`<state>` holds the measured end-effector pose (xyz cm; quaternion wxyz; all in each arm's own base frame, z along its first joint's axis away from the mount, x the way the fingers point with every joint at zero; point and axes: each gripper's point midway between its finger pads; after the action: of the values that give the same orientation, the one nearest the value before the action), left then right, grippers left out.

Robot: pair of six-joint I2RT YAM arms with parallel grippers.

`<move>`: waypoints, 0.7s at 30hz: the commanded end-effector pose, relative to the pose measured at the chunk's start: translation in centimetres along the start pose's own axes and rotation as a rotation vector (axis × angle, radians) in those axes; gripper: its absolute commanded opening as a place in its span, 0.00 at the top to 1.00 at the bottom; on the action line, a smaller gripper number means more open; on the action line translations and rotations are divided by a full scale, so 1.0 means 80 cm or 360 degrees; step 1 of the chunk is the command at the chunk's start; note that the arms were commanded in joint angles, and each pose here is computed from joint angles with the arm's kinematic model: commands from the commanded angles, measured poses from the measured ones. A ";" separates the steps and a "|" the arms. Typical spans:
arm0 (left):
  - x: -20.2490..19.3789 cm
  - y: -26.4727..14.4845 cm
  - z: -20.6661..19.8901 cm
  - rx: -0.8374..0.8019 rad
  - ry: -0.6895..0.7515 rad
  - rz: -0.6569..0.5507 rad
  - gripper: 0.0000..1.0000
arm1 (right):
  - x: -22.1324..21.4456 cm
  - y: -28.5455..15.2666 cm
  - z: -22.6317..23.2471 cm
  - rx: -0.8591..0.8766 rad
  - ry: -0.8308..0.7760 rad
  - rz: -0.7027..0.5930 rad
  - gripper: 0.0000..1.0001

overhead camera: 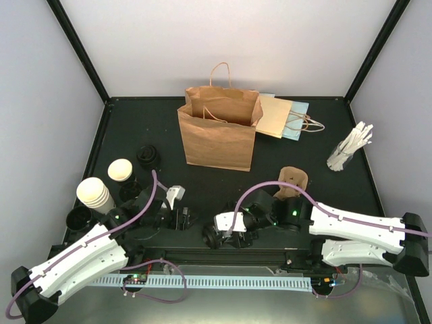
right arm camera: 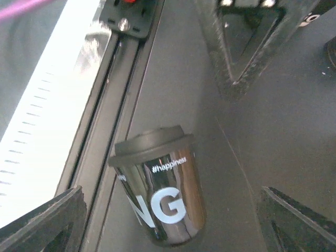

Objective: Pack the takeout coffee

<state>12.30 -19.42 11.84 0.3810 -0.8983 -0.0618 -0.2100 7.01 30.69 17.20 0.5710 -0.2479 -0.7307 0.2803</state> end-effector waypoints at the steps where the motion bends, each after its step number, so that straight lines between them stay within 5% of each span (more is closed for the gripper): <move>1: 0.000 0.002 -0.008 -0.0066 -0.0004 0.0018 0.25 | -0.015 0.001 -0.003 -0.0012 -0.0190 0.0164 0.11; 21: -0.008 0.011 -0.004 -0.0068 0.0005 0.0075 0.24 | -0.047 0.056 0.001 0.0116 -0.0372 0.0540 0.00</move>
<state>11.85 -20.05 11.00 0.3751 -0.9048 -0.0394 -0.1978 7.15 30.94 11.27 0.4647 -0.3017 -0.7164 0.4240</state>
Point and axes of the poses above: each gripper's point midway between its finger pads, its own y axis out along the fingers, its own z axis along the line the jaws close on, x = y × z, and after that the axes turned 4 degrees about y, right-handed
